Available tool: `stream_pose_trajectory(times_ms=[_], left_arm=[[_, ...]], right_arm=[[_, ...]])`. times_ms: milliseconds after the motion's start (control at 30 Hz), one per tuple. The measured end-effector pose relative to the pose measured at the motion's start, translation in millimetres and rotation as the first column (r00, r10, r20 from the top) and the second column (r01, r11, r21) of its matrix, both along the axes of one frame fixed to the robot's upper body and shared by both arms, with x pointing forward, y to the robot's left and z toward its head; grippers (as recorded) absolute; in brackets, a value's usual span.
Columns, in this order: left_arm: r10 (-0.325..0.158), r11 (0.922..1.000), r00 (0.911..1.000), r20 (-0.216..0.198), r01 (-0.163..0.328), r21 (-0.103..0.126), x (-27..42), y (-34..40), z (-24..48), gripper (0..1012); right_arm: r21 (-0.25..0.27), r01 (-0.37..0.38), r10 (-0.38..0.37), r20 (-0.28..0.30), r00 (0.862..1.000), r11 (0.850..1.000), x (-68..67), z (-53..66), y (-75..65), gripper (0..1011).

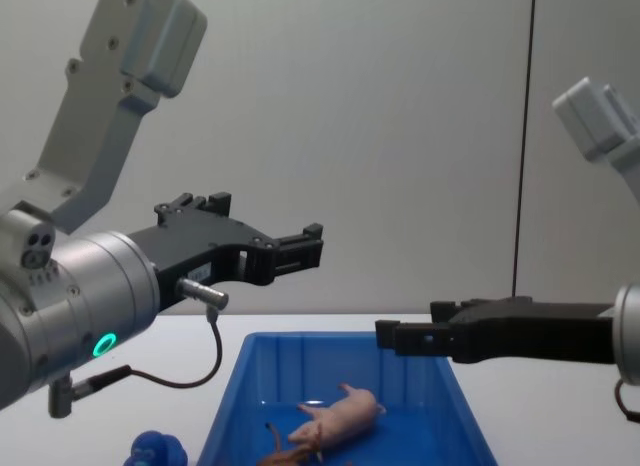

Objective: Pick up the two dolls from the table and place them into the box.

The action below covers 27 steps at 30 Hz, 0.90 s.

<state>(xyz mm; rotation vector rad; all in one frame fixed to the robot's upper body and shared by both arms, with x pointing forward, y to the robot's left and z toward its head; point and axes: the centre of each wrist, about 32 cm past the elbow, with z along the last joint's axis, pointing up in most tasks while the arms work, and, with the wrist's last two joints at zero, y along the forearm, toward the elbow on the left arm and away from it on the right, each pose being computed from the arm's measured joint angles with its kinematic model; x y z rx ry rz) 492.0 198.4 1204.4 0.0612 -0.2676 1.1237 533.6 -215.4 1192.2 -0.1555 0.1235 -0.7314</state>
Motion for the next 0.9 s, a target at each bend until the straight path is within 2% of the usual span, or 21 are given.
stream_pose_trajectory(times_ms=[133, 233, 333, 700, 900], left_arm=[[0.0, 1.0, 1.0, 0.0, 0.0, 0.0, 0.0, 0.0, 0.0, 1003], [0.0, 1.0, 1.0, 0.0, 0.0, 0.0, 0.0, 0.0, 0.0, 1003], [0.0, 1.0, 1.0, 0.0, 0.0, 0.0, 0.0, 0.0, 0.0, 1003], [0.0, 1.0, 1.0, 0.0, 0.0, 0.0, 0.0, 0.0, 0.0, 1003], [0.003, 1.0, 1.0, -0.003, -0.003, 0.004, -0.7, 0.1, -0.6, 1003]], right_arm=[[-0.005, 0.003, -0.003, 0.01, 1.0, 1.0, -0.9, -1.1, -3.5, 939], [-0.009, 0.012, -0.012, 0.021, 1.0, 1.0, -3.2, -1.9, -9.5, 1001], [-0.009, 0.021, -0.021, 0.029, 0.999, 1.0, -5.5, -2.7, -14.7, 1001], [0.009, 0.074, -0.074, 0.068, 0.995, 0.997, -23.8, -7.9, -48.8, 1001], [0.016, 0.089, -0.09, 0.08, 0.993, 0.996, -30.5, -9.2, -59.6, 1001]])
